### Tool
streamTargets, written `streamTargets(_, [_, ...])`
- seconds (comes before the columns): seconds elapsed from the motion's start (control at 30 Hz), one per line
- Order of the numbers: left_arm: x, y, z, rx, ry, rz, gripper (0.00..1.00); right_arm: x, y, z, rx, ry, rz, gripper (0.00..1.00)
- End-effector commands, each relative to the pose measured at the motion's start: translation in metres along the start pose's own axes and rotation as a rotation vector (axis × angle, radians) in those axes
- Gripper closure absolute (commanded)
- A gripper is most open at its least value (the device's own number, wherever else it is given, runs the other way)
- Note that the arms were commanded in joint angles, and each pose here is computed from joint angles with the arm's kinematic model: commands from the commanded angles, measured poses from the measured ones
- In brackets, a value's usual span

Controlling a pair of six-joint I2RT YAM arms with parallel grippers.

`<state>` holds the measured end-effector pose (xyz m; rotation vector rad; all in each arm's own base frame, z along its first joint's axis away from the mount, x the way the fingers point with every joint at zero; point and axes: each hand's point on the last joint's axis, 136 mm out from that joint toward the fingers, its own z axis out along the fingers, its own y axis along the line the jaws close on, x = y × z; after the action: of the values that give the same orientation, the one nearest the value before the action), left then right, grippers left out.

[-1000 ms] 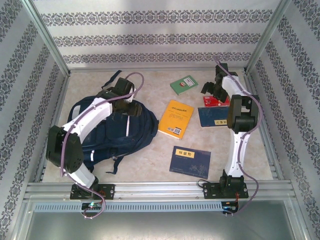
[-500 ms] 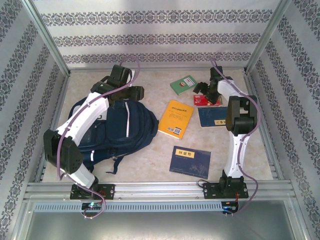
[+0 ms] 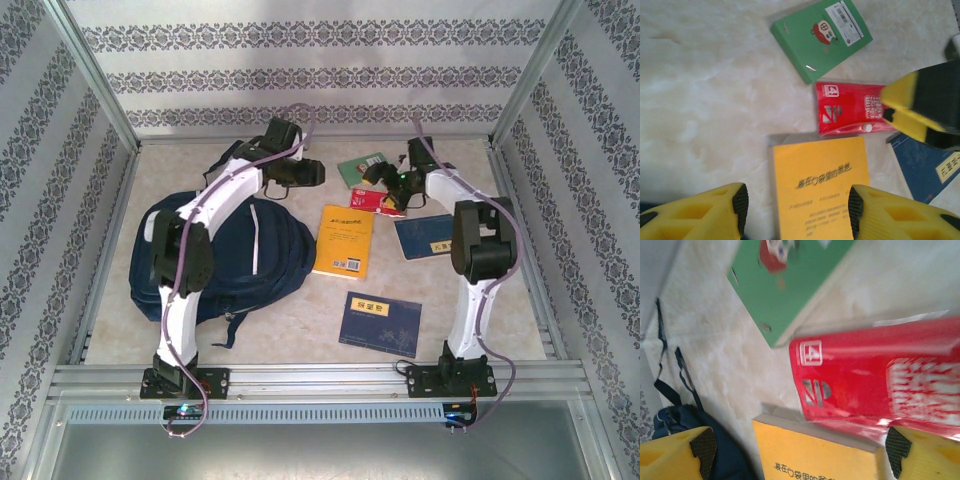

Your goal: Pack books, pencil case, and school supplies into a backpack

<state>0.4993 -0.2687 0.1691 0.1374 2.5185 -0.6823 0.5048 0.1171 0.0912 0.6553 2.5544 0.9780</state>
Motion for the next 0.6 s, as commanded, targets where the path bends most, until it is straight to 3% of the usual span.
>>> streamTargets(0.0, [-0.003,-0.024,0.029,0.082,0.019,-0.03,0.45,-0.032,-0.02,-0.028,0.031,-0.058,-0.015,0.12])
streamTargets(0.2, [-0.004,-0.026,0.076,0.129,0.05,-0.074,0.47,-0.043,-0.079,-0.04,0.197,-0.105,0.024,0.17])
streamTargets(0.57, [0.008,-0.021,0.124,0.139,0.1,-0.111,0.5,-0.045,-0.087,-0.019,0.054,-0.009,0.072,0.22])
